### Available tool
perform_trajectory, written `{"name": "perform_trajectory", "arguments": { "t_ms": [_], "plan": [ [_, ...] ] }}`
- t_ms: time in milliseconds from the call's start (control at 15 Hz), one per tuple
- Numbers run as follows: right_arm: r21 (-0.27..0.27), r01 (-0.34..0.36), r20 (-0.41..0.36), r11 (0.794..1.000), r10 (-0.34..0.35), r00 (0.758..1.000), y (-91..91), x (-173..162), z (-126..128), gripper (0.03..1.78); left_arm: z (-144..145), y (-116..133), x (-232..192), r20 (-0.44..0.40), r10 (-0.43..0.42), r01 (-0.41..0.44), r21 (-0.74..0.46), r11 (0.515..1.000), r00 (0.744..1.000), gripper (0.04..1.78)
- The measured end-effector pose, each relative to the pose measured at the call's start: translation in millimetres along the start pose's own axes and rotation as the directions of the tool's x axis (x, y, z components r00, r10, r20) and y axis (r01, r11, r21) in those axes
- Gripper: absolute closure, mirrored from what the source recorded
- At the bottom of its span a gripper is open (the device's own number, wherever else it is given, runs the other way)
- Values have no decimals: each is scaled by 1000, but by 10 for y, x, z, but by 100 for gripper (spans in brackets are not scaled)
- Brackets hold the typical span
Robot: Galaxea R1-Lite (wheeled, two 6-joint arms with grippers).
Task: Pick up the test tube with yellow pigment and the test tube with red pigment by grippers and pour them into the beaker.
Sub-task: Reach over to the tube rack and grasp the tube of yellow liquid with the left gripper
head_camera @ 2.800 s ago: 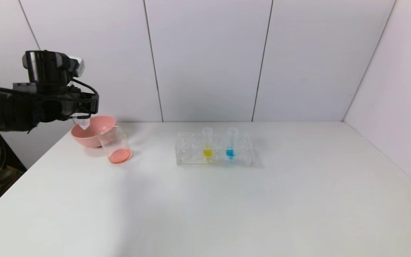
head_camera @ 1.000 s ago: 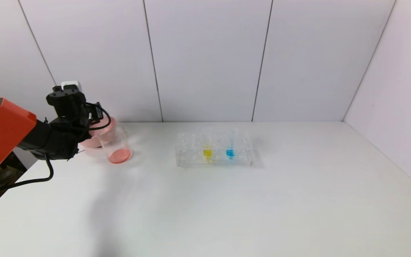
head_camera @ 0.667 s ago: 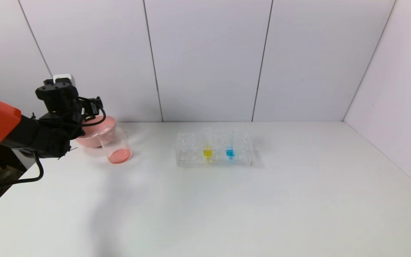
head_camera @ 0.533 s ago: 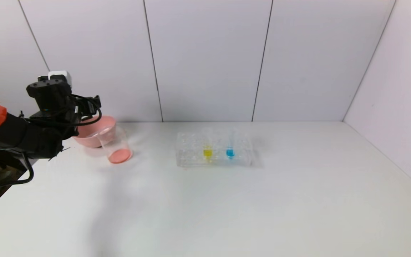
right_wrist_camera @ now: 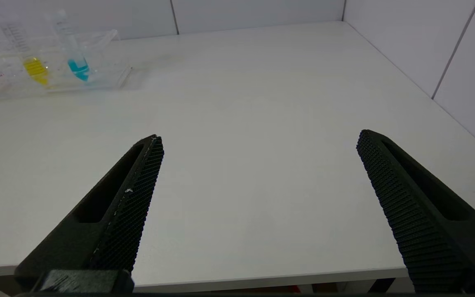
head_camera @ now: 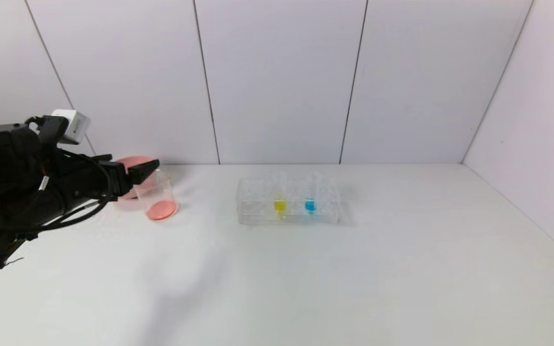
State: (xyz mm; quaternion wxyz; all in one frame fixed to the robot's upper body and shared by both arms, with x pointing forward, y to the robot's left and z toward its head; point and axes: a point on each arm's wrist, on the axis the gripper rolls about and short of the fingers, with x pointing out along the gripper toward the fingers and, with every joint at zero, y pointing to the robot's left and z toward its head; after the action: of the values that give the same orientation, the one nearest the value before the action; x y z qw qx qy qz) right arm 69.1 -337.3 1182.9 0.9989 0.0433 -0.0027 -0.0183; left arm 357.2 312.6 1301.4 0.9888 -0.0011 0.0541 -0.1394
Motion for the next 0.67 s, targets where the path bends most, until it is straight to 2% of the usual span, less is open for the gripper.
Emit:
{"name": "perform_trajectory", "arguments": {
  "t_ms": [133, 400, 533, 667],
  "plan": [
    [0, 0, 0, 1000, 0, 1000, 0, 0, 0, 10, -4, -375, -177, -22, -106, 106, 6, 994, 994, 6],
    [0, 0, 0, 1000, 0, 1000, 0, 0, 0, 10, -34, -1138, -442, -67, -244, 242, -38, 969, 967, 6],
    [0, 0, 0, 1000, 0, 1000, 0, 0, 0, 10, -107, -1437, -462, -92, -223, 217, -76, 973, 970, 6],
    [0, 0, 0, 1000, 0, 1000, 0, 0, 0, 10, -217, -1662, -366, -106, -155, 147, -76, 986, 982, 6]
  ]
}}
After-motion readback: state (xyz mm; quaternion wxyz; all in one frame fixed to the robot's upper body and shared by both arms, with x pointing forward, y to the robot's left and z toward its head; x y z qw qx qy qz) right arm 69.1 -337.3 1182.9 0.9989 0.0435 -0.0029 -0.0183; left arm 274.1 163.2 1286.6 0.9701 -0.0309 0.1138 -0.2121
